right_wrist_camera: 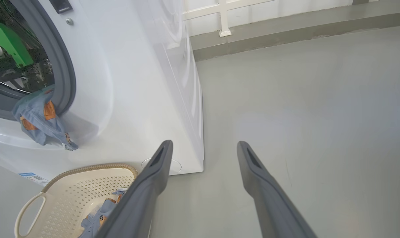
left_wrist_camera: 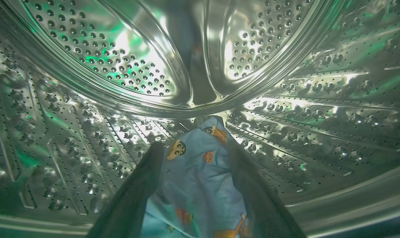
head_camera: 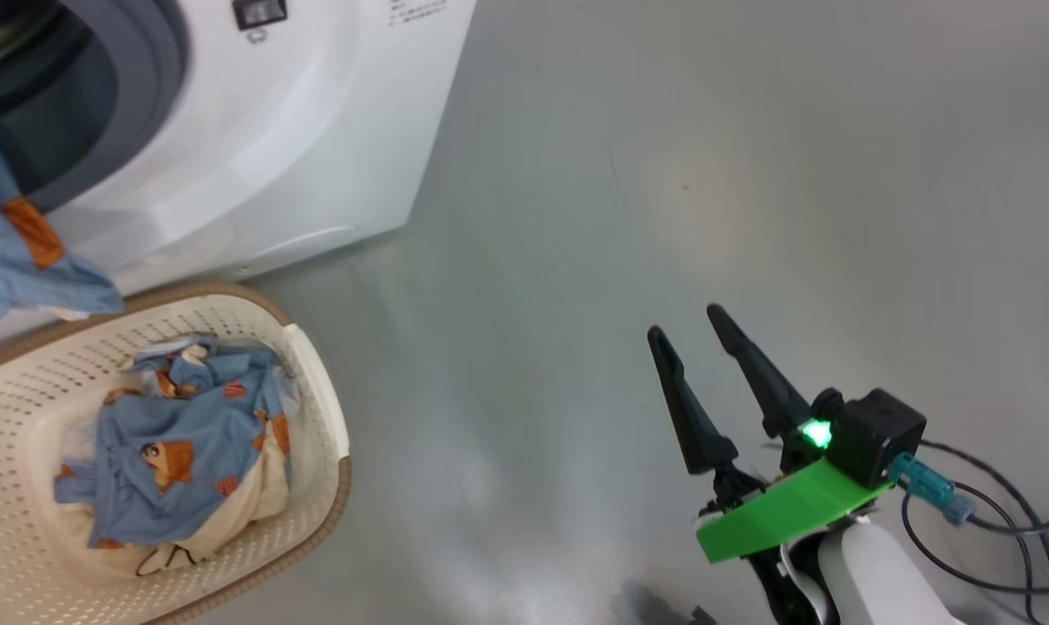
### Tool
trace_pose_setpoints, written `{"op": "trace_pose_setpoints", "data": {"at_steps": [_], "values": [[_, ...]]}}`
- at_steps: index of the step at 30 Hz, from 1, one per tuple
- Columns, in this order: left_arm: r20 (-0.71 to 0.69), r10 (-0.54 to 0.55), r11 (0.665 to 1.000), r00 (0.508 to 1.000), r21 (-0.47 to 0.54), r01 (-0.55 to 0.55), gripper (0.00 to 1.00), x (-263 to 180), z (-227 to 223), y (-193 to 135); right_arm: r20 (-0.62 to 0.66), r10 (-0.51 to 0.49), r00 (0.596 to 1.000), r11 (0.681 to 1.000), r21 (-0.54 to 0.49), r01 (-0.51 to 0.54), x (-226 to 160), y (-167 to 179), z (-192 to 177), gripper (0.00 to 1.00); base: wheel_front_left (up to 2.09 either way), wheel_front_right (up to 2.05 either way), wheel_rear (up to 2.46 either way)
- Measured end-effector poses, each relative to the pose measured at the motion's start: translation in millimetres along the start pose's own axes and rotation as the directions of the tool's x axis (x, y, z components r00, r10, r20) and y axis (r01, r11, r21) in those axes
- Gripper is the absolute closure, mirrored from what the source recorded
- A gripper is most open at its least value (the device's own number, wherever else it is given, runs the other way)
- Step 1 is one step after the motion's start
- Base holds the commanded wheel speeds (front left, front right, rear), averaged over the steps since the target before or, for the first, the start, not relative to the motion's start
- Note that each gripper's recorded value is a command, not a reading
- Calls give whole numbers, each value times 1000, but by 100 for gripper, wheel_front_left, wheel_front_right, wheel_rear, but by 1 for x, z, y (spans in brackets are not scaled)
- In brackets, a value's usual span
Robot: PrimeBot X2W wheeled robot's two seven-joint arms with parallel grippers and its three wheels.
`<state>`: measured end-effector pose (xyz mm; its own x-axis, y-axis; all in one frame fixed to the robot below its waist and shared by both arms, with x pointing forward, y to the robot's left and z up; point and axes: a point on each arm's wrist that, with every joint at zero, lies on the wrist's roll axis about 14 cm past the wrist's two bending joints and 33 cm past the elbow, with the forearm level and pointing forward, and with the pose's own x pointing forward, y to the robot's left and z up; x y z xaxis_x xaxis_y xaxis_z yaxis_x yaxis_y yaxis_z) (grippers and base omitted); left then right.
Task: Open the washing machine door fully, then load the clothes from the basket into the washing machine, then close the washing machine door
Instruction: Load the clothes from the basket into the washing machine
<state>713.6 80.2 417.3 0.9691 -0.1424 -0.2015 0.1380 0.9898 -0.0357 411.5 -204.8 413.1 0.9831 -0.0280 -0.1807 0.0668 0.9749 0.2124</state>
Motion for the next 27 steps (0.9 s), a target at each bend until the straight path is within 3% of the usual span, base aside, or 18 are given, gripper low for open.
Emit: {"op": "trace_pose_setpoints", "data": {"at_steps": [27], "values": [[53, 22, 993, 998, -116, -16, 0, -81, 15, -2, 56, 82, 995, 997, -8, -81, 0, 27, 16, 0, 0, 0, 0]]}}
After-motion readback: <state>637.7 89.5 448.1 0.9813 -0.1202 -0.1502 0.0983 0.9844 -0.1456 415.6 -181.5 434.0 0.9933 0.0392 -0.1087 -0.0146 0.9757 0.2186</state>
